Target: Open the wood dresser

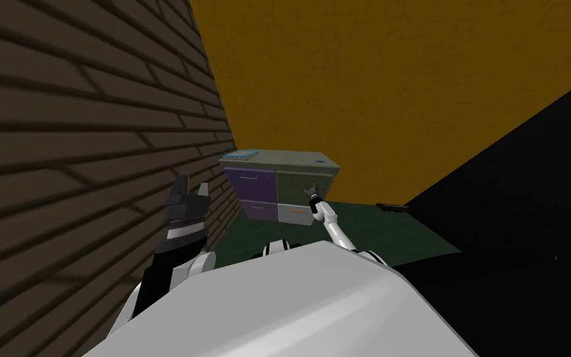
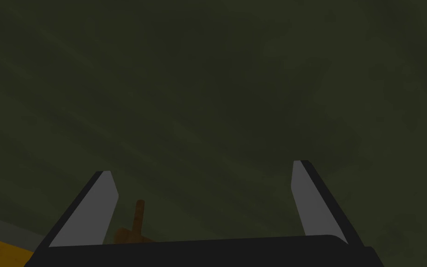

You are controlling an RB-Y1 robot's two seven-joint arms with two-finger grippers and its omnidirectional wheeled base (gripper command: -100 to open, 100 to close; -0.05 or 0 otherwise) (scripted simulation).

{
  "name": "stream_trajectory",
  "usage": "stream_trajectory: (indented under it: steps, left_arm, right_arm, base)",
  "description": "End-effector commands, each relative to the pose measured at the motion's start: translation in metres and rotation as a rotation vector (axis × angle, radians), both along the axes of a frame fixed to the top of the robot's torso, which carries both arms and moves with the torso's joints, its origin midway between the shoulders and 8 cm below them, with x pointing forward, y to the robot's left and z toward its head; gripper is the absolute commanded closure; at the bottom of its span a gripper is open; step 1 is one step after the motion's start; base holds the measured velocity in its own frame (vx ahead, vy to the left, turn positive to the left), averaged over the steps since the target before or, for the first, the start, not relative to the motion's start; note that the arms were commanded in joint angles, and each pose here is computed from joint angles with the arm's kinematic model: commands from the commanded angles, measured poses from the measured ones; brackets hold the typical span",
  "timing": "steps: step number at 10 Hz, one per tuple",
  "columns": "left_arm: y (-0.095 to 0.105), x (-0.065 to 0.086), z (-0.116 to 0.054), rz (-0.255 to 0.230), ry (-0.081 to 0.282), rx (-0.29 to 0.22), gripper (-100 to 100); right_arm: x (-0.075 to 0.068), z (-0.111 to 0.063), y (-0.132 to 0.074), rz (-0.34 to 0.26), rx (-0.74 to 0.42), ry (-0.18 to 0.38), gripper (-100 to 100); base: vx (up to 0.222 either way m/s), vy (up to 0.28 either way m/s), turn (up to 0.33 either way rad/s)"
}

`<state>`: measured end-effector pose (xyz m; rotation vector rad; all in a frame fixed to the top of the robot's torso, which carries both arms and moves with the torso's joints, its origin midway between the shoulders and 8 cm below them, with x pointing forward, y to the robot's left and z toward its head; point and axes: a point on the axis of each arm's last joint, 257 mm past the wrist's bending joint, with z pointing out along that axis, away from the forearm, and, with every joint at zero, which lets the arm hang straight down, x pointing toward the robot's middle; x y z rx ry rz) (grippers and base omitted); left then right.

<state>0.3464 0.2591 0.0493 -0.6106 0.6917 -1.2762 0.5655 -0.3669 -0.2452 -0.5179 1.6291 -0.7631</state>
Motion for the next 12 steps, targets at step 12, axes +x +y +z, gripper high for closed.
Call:
stream_trajectory:
  steps: [12]
  left_arm:
    - [0.0,0.0,0.0,0.0,0.0,0.0,0]
  right_arm:
    - [-0.016,0.038,0.02,0.12,-0.008,-0.142,-100]
  base:
    - [0.048,0.039,-0.101]
